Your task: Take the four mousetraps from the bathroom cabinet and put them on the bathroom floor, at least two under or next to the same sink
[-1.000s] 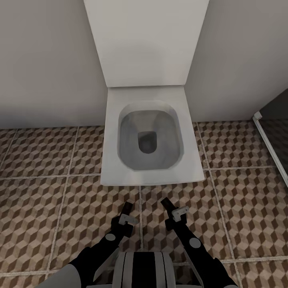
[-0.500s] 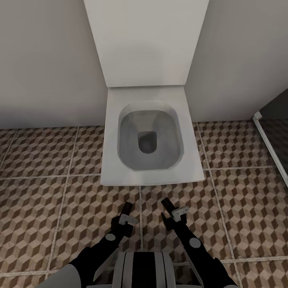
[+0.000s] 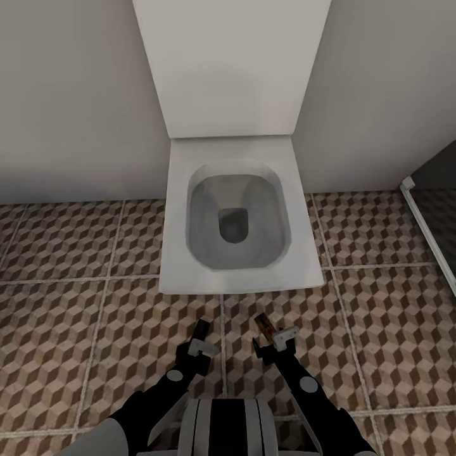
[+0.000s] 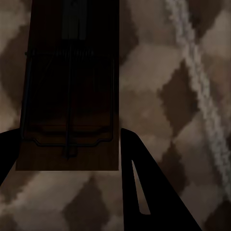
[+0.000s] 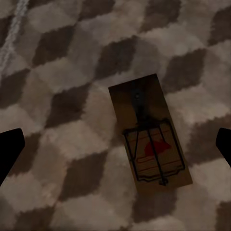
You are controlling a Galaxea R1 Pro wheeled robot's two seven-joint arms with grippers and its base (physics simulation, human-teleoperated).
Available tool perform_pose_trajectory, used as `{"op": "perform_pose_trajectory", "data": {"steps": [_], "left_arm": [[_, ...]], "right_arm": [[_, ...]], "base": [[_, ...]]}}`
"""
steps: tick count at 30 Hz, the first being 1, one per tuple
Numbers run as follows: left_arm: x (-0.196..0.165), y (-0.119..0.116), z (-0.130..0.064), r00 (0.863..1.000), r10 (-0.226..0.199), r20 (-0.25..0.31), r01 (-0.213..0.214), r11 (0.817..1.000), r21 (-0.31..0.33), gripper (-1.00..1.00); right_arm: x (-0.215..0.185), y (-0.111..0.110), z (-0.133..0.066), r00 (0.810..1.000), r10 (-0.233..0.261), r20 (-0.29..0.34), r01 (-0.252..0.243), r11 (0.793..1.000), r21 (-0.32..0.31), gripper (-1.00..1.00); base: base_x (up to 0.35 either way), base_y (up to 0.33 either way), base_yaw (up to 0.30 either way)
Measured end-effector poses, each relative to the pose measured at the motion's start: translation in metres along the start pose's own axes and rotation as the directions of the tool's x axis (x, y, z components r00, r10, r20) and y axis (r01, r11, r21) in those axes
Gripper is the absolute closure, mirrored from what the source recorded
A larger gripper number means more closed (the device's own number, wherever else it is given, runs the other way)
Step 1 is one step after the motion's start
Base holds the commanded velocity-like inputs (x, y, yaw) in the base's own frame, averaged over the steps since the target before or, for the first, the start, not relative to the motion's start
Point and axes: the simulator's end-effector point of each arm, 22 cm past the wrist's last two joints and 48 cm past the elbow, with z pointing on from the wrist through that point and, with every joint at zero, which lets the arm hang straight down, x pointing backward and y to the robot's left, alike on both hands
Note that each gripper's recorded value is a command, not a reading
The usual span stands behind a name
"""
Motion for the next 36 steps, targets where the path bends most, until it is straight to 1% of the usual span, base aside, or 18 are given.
{"op": "perform_pose_trajectory", "data": {"steps": [26, 27, 36], "left_arm": [[-0.0005, -0.0001, -0.0001, 1.000, 0.000, 0.001, 0.000, 1.000, 0.000, 1.00], [-0.0004, 0.0000, 0.0000, 1.000, 0.000, 0.001, 0.000, 1.000, 0.000, -1.00], [-0.0003, 0.0006, 0.0000, 1.000, 0.002, 0.000, -0.002, 1.000, -0.003, -1.00]], "right_arm": [[-0.0001, 0.0004, 0.0002, 1.000, 0.001, -0.001, -0.001, 1.000, 0.000, -1.00], [0.0000, 0.0003, 0.0001, 1.000, 0.001, -0.001, -0.001, 1.000, 0.000, -1.00], [0.0000, 0.0005, 0.0001, 1.000, 0.001, -0.001, -0.001, 1.000, -0.001, -1.00]], "base": [[0.000, 0.000, 0.000], [0.000, 0.000, 0.000], [0.000, 0.000, 0.000]]}}
